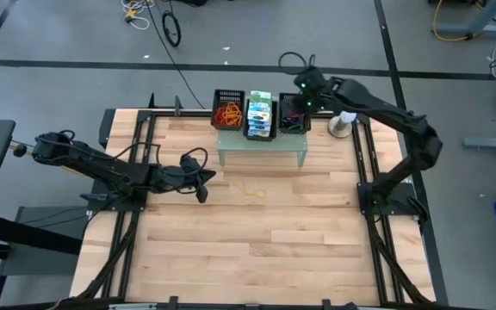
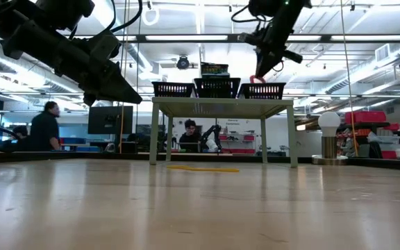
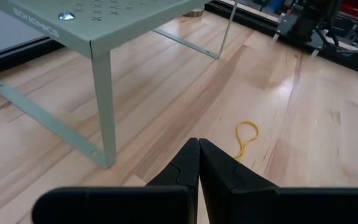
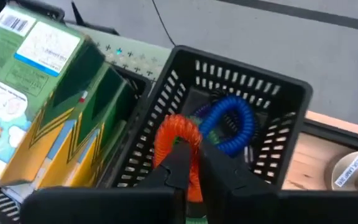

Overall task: Pick & Place Office Desk Supplies
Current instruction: Put the orange spring bracelet into the right black bin on the shelf, then put the yellow rubber band into the left black bin on the shelf

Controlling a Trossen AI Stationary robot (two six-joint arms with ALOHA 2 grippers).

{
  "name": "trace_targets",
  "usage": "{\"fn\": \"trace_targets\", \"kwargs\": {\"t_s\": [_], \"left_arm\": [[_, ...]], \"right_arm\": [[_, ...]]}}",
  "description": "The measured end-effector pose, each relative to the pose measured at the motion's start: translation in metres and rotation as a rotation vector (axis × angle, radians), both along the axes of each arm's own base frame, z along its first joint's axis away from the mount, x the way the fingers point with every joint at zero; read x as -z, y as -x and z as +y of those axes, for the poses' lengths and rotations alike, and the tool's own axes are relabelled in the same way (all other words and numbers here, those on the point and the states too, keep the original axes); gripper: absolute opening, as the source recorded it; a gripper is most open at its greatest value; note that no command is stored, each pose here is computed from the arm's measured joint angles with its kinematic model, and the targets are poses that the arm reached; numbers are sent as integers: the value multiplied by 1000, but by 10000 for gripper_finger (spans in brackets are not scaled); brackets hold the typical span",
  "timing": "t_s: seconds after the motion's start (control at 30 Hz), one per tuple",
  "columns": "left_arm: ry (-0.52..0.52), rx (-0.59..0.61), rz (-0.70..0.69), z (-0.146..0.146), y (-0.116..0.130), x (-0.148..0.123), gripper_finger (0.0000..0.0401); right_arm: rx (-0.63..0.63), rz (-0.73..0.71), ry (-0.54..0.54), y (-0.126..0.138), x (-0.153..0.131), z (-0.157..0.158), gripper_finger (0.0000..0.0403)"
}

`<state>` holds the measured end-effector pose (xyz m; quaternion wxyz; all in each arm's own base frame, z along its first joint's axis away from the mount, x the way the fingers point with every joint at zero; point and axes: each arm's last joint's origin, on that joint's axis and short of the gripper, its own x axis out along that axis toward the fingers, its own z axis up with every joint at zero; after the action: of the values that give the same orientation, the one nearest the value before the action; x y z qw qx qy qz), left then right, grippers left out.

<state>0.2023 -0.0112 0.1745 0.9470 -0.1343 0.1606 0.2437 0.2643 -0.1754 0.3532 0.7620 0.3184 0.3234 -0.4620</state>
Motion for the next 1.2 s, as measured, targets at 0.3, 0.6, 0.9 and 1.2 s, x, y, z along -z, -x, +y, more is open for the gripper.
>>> {"fn": "trace_targets", "kwargs": {"t_s": [0.3, 0.6, 0.9, 1.2], "left_arm": [[-2, 32, 0, -1, -1, -1, 11], [53, 165, 5, -5, -2, 0, 11], [86, 224, 32, -8, -4, 5, 7], [100, 195, 218, -23, -46, 13, 5]], "right_arm": [[-21, 23, -7, -4, 2, 1, 108], [-136, -27, 18, 6, -20, 25, 163], [-374, -103, 259, 45, 0, 101, 9], [-548, -309, 326, 99, 44, 139, 11]]}}
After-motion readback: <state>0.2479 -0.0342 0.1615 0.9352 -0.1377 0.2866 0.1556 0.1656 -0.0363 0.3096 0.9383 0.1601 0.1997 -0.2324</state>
